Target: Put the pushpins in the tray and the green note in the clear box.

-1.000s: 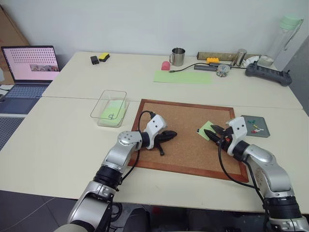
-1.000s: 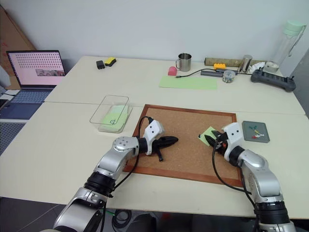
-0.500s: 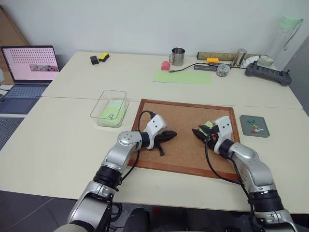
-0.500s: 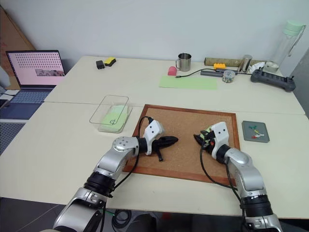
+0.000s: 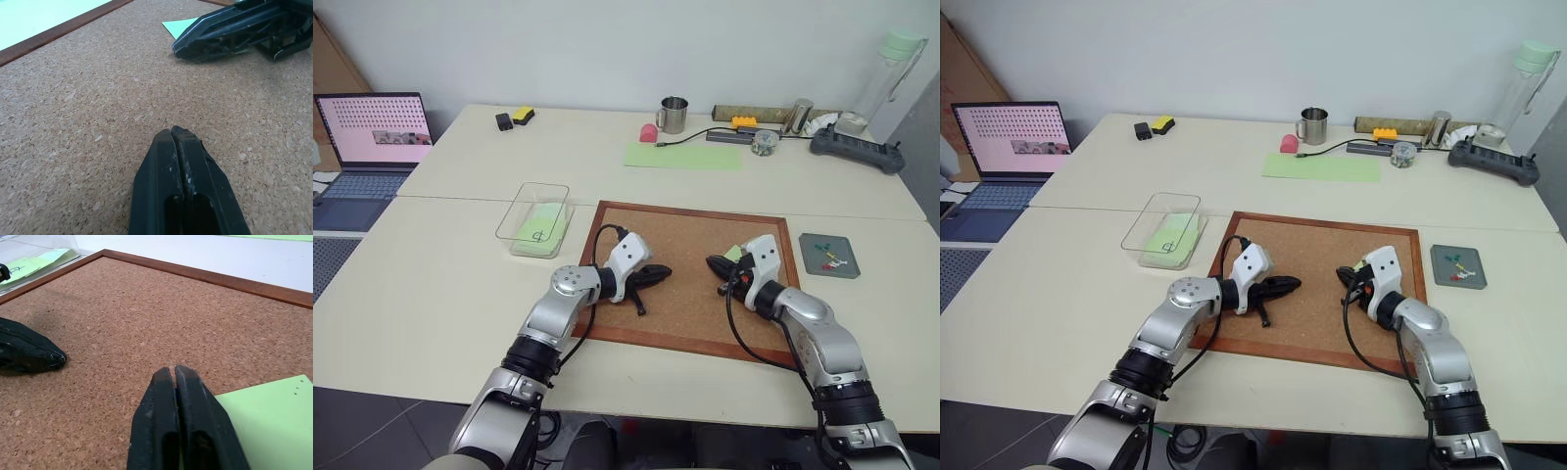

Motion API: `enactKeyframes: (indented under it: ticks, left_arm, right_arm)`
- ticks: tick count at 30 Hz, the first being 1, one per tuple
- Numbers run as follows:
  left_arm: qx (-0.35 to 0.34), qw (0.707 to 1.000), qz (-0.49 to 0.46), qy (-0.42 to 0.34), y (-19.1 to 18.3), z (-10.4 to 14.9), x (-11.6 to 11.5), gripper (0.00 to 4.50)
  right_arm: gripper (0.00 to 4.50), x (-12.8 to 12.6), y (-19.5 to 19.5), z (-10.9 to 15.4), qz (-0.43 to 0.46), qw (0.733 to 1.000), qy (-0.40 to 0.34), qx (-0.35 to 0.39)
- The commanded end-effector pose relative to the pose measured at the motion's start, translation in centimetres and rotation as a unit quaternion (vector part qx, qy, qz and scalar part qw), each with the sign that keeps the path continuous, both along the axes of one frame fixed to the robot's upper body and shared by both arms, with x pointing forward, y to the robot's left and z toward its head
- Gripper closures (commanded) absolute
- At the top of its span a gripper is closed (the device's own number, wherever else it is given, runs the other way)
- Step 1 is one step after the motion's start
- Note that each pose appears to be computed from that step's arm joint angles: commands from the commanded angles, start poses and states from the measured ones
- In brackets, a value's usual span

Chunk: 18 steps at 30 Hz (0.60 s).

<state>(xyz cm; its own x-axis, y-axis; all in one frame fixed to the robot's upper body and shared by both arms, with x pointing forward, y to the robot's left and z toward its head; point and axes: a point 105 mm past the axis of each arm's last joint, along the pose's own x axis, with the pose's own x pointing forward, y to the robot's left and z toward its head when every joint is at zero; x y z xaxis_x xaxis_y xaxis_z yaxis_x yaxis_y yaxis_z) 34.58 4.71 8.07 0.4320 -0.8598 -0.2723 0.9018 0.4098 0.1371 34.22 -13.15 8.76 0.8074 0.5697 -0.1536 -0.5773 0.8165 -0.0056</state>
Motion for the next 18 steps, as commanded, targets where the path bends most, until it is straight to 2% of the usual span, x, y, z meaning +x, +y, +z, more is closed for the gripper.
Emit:
enactKeyframes:
  ticks: [1,5,9,18]
  left_arm:
    - [0.024,0.999,0.002,0.031,0.7,-1.9,-0.6,4.5]
    - [0.023,0.999,0.002,0.032,0.7,-1.9,-0.6,4.5]
    - [0.023,0.999,0.001,0.034,0.6,-1.9,-0.6,4.5]
    - [0.021,0.999,0.002,0.035,0.6,-1.9,-0.6,4.5]
  right_arm:
    - [4.48,0.2,0.2,2.0,0.004,0.999,-0.038,0.016]
    - [4.48,0.4,0.3,5.0,0.005,0.996,-0.079,0.04]
    - [4.48,0.5,0.1,7.0,0.009,0.994,-0.105,0.039]
    - [4.48,0.0,-1.3,7.8,0.008,0.994,-0.112,0.019]
